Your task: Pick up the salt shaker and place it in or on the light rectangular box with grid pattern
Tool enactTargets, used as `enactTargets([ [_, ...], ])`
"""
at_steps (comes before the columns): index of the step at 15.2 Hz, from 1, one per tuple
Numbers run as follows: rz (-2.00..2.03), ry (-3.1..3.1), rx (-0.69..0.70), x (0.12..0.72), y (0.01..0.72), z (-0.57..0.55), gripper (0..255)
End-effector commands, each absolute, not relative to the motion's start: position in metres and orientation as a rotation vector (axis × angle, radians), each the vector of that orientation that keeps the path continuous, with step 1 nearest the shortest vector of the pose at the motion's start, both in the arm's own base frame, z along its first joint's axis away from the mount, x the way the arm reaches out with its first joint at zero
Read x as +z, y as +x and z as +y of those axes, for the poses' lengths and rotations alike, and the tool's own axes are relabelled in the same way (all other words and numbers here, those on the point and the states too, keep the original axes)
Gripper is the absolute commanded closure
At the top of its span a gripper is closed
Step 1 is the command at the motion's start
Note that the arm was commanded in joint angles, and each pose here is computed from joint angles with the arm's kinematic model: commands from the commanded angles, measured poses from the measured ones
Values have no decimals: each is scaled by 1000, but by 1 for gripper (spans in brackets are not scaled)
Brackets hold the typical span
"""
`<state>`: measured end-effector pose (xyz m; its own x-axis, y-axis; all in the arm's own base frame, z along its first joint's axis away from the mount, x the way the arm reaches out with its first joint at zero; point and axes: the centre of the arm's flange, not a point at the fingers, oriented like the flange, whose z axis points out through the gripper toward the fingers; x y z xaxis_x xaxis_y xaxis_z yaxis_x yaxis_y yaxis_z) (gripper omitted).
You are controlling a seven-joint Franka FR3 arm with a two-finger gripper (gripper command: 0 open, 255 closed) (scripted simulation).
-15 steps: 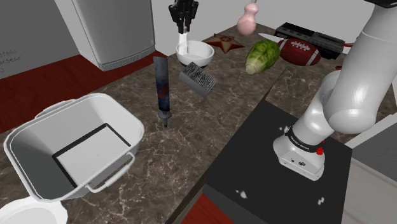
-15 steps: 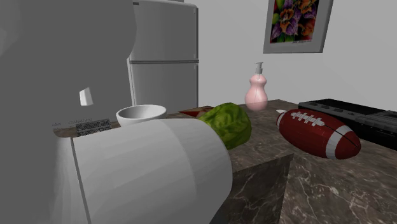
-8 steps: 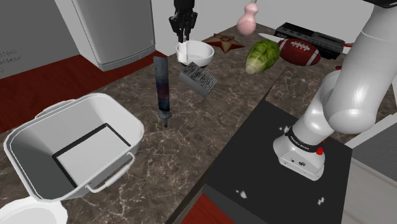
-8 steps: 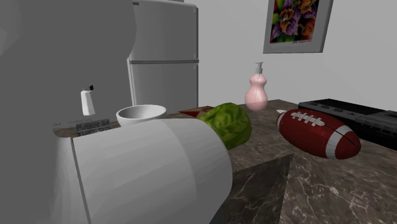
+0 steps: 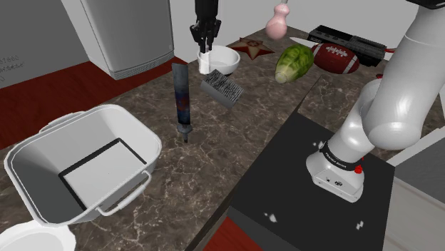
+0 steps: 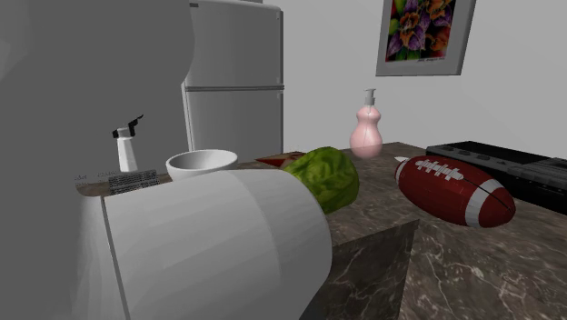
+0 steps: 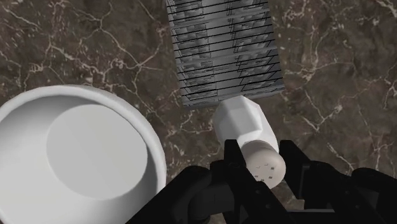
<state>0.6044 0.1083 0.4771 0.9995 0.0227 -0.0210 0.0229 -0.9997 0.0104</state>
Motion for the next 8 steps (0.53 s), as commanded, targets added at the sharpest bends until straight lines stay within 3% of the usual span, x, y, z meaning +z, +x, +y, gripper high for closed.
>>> enactTargets([
  [1,36,3131,-32,477,604,108,255],
  [2,36,3131,-32,477,604,108,255],
  [3,36,3131,-32,477,604,108,0],
  [8,36,3131,-32,477,604,108,0],
])
